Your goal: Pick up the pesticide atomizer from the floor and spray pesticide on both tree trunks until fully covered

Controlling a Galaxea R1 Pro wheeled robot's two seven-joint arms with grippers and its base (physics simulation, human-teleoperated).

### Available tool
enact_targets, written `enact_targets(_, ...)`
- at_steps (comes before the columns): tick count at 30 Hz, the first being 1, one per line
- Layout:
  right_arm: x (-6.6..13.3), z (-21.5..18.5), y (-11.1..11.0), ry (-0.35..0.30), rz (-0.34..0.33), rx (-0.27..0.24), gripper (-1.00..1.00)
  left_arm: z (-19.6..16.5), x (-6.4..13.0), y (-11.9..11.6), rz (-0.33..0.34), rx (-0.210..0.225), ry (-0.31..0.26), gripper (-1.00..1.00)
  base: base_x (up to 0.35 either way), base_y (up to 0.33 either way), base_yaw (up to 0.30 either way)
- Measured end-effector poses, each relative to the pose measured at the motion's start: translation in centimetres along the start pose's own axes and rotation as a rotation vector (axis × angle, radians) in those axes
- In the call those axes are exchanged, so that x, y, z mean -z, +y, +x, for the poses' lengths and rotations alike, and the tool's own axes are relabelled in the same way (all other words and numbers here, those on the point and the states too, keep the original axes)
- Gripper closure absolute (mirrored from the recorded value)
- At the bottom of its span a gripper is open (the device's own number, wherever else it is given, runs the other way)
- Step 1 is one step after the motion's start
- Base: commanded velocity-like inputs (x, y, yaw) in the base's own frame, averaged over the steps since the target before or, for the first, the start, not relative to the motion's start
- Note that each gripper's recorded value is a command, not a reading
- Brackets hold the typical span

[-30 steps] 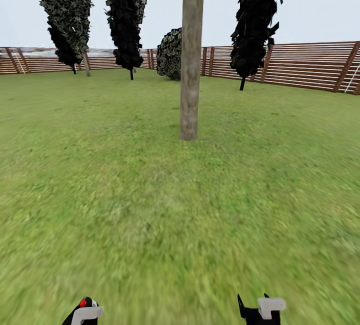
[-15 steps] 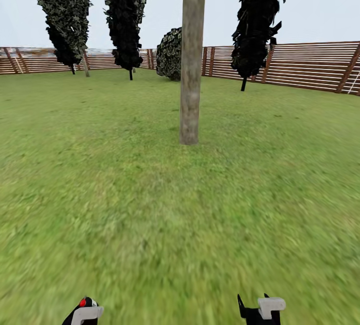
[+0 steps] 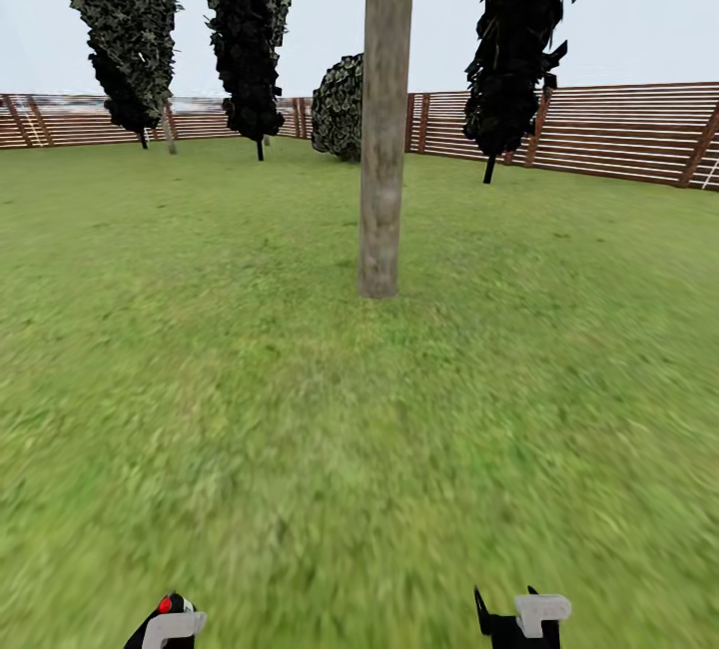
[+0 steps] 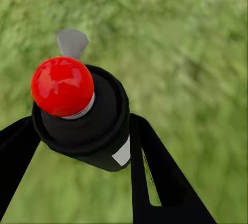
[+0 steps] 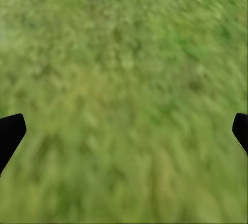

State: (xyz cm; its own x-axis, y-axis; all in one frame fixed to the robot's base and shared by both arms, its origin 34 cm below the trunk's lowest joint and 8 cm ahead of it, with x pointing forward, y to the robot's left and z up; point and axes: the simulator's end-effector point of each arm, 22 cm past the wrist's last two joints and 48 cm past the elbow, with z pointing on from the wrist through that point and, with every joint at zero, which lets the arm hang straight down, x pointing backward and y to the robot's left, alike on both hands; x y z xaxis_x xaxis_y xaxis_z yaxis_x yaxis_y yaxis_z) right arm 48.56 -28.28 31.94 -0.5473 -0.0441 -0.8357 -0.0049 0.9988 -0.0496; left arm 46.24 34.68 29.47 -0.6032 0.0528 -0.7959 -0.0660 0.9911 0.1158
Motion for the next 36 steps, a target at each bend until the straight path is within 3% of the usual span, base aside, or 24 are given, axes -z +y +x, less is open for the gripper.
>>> enact_targets(36,0.0,0.0,-0.01,0.0,0.001,-0.001,-1.0,0.0,0.0,0.01,0.0,0.0,0.0,1.0,0.337,0.0,0.0)
